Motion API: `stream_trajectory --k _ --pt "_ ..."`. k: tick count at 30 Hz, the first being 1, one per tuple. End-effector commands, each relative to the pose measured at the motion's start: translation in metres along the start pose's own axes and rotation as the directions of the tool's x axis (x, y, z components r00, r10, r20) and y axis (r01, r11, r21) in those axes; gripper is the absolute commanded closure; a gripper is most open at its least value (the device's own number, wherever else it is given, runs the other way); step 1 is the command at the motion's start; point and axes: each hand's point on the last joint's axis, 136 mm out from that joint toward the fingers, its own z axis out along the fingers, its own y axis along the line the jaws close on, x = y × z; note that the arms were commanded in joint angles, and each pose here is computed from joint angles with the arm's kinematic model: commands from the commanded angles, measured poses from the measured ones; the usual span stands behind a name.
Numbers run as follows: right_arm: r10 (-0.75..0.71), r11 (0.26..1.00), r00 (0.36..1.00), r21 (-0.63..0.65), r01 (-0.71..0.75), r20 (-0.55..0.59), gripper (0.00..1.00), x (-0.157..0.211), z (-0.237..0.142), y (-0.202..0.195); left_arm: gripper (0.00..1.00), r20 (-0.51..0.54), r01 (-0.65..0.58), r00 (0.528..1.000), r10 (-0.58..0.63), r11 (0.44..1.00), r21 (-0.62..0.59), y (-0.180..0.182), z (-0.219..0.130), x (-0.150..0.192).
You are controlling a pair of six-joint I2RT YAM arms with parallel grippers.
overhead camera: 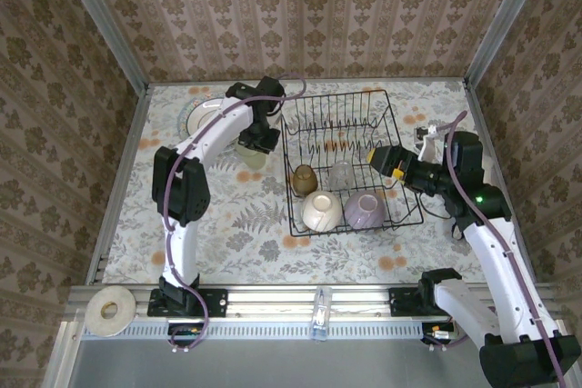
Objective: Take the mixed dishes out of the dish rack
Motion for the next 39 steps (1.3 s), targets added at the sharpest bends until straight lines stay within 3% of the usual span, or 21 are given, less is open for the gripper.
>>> stream_trajectory --k 1,11,23,30,32,34,39 --pt "-0.005 0.999 1.0 -0.039 0.005 0.002 0.0 0.001 0.0 0.008 0.84 0.016 -0.009 1.0 0.009 1.0 0.015 -0.002 -0.009 -0.001" --pt "-0.009 0.999 1.0 -0.037 0.009 0.0 0.0 0.003 -0.001 0.008 0.77 0.04 -0.011 0.999 0.011 1.0 0.013 -0.003 -0.022 0.0" --pt "-0.019 0.999 1.0 -0.04 0.019 0.007 0.0 0.001 -0.003 0.012 0.63 0.196 -0.023 0.98 0.022 1.0 -0.002 0.003 -0.098 0.0" --pt "-0.027 0.999 1.0 -0.04 0.027 0.01 0.0 -0.001 -0.003 0.015 0.4 0.342 -0.044 0.939 0.03 0.999 0.031 0.001 -0.148 0.007" --pt "-0.029 0.999 1.0 -0.039 0.029 0.012 0.0 -0.001 -0.004 0.016 0.26 0.396 -0.05 0.918 0.024 0.997 0.054 -0.001 -0.163 0.011" --pt "-0.029 0.999 1.0 -0.037 0.029 0.012 0.0 -0.002 -0.004 0.017 0.01 0.454 -0.053 0.891 0.009 0.995 0.084 -0.003 -0.176 0.015" --pt "-0.035 0.999 0.999 -0.032 0.035 0.007 0.0 -0.002 -0.003 0.02 0.0 0.617 -0.067 0.785 -0.054 0.983 0.172 -0.005 -0.212 0.032"
